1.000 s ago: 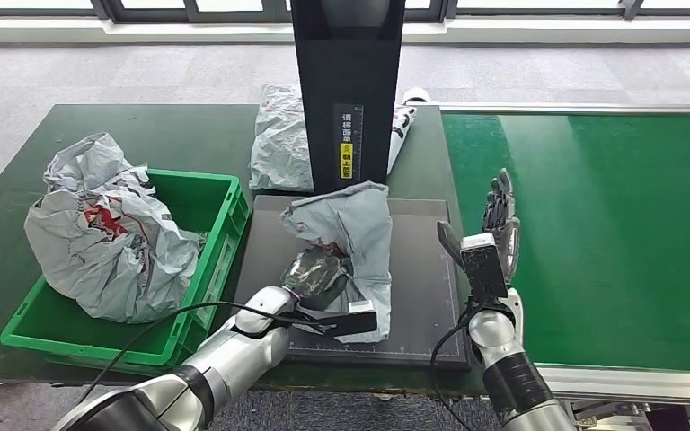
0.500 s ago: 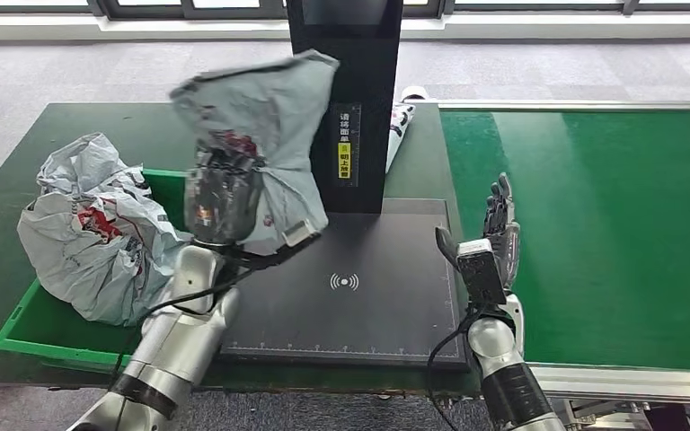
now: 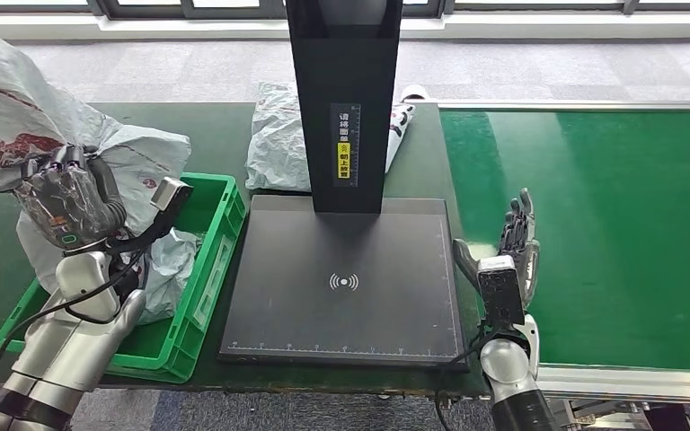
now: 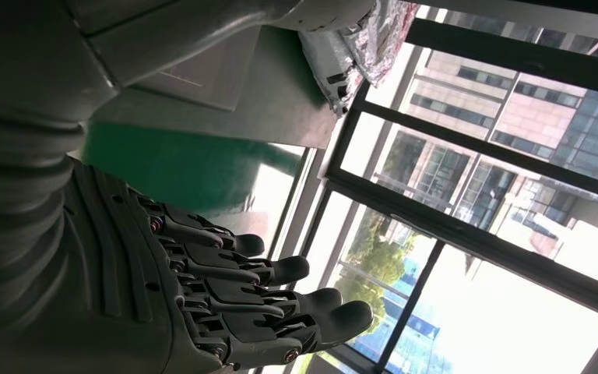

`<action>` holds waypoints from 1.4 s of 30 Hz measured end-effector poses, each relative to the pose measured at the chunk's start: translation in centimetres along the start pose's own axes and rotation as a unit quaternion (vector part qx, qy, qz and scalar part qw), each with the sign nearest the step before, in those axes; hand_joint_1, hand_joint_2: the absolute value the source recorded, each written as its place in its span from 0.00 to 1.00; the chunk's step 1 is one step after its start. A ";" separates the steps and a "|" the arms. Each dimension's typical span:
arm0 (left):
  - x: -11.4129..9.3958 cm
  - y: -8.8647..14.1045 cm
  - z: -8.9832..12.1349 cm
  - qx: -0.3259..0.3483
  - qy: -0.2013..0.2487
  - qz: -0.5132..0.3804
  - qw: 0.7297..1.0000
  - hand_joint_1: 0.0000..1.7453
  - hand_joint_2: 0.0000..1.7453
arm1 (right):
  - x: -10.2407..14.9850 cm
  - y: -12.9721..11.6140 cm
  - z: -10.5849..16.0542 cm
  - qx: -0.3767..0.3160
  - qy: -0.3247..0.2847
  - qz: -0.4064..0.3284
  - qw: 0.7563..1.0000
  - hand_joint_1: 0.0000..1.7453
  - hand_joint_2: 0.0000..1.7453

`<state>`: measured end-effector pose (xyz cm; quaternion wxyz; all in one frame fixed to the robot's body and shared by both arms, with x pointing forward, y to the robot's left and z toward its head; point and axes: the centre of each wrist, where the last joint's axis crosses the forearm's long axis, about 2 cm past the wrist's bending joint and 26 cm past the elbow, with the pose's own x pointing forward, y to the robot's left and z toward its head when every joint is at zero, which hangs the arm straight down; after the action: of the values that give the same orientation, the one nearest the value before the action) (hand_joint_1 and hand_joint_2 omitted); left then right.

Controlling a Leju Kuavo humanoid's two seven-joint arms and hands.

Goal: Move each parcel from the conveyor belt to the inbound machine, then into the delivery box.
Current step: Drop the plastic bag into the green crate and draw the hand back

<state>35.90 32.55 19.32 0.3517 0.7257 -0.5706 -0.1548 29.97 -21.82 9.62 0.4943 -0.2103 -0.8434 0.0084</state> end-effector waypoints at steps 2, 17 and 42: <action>-0.3 -0.1 0.1 -0.001 -0.006 -0.005 1.000 1.00 1.00 | 0.1 0.0 0.1 -0.001 0.000 -0.001 1.000 0.00 1.00; -3.6 -6.6 3.6 -0.248 -0.061 -0.044 0.966 0.00 1.00 | 0.2 -0.8 1.9 0.027 0.001 0.009 1.000 0.00 1.00; 0.0 -6.7 5.4 -0.197 0.063 0.316 0.926 0.00 1.00 | 1.2 -3.4 6.2 0.039 0.025 0.008 0.999 0.00 1.00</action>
<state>37.39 31.42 10.91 0.5536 0.4325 -0.7048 -0.0986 23.15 -23.27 8.20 0.5234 -0.1980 -0.8277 0.0404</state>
